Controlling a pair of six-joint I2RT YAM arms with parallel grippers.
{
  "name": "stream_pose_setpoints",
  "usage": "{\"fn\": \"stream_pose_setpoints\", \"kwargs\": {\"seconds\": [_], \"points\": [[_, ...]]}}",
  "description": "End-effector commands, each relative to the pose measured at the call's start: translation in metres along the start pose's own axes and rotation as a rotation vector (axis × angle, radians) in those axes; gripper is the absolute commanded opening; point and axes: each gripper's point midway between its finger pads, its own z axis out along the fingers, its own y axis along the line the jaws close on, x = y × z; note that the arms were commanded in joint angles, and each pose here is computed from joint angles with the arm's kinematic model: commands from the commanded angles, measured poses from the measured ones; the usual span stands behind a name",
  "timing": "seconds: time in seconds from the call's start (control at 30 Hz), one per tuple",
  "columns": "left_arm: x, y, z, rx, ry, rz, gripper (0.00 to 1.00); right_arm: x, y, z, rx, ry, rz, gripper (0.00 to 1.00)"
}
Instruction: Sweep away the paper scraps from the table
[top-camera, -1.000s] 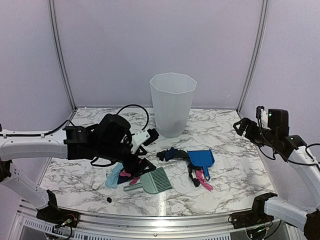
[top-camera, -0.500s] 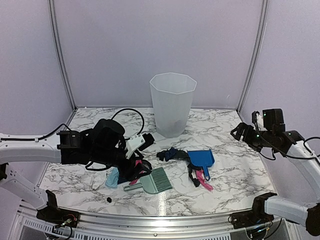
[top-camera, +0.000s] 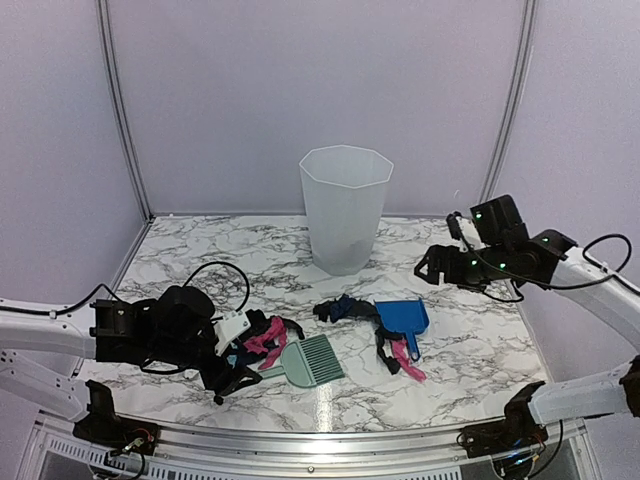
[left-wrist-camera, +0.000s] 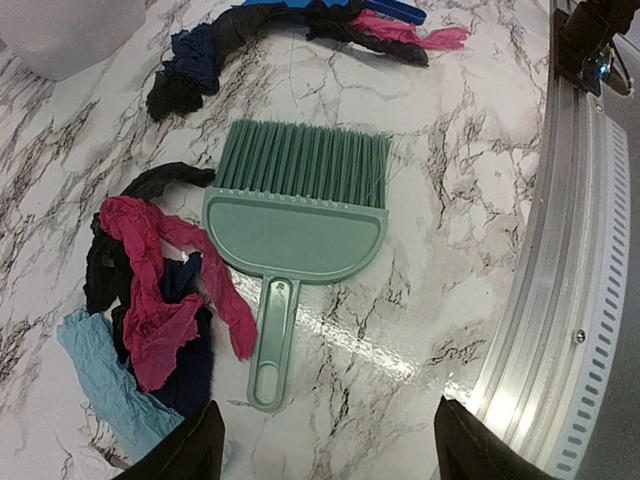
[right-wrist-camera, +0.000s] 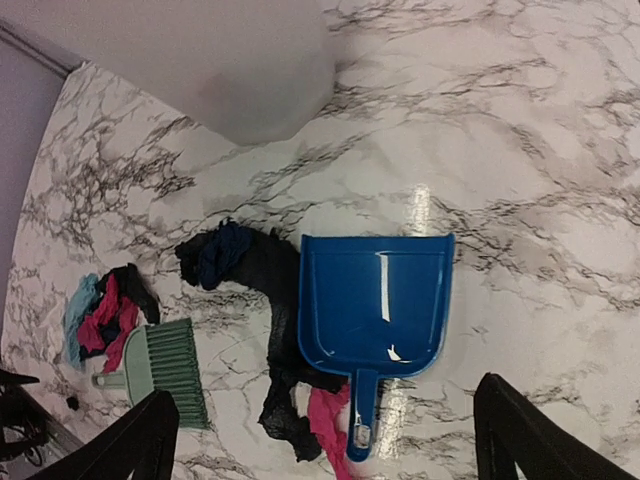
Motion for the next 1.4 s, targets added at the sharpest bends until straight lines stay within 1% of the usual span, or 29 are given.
{"fn": "stream_pose_setpoints", "kwargs": {"seconds": [0.0,0.13,0.27,0.37,0.43,0.47,0.57,0.83,1.0,1.13,1.2,1.3,1.37], "points": [[-0.017,-0.001,-0.009,-0.001,-0.088,-0.052,0.75,0.009,0.06,0.025,-0.068,0.049,-0.167,0.93],[-0.019,-0.001,-0.014,0.001,-0.106,-0.094,0.74,0.04,0.119,0.058,-0.132,0.152,-0.314,0.92],[-0.022,0.0,-0.02,-0.002,-0.128,-0.125,0.74,0.064,0.165,0.088,-0.151,0.207,-0.425,0.87],[-0.022,-0.001,-0.024,-0.002,-0.137,-0.145,0.73,0.085,0.191,0.109,-0.173,0.26,-0.483,0.82],[-0.021,-0.002,-0.027,0.001,-0.141,-0.159,0.72,0.098,0.2,0.123,-0.163,0.3,-0.512,0.77],[-0.021,-0.002,-0.028,0.003,-0.142,-0.165,0.72,0.108,0.205,0.128,-0.177,0.342,-0.52,0.75],[-0.019,0.0,-0.032,-0.014,-0.149,-0.179,0.72,0.132,0.205,0.145,-0.156,0.427,-0.535,0.66],[-0.012,0.0,-0.039,-0.015,-0.154,-0.192,0.7,0.181,0.192,0.156,-0.143,0.572,-0.544,0.46],[-0.009,-0.002,-0.044,-0.006,-0.156,-0.19,0.69,0.215,0.185,0.153,-0.142,0.642,-0.562,0.41],[-0.006,-0.006,-0.045,0.012,-0.152,-0.195,0.68,0.233,0.177,0.151,-0.122,0.676,-0.566,0.39],[-0.004,-0.006,-0.045,0.015,-0.151,-0.198,0.68,0.237,0.17,0.15,-0.101,0.684,-0.562,0.38],[-0.002,-0.013,-0.046,0.047,-0.149,-0.198,0.67,0.241,0.157,0.144,-0.069,0.694,-0.558,0.32],[-0.001,-0.014,-0.046,0.051,-0.146,-0.191,0.67,0.243,0.149,0.136,-0.065,0.694,-0.562,0.29]]}}
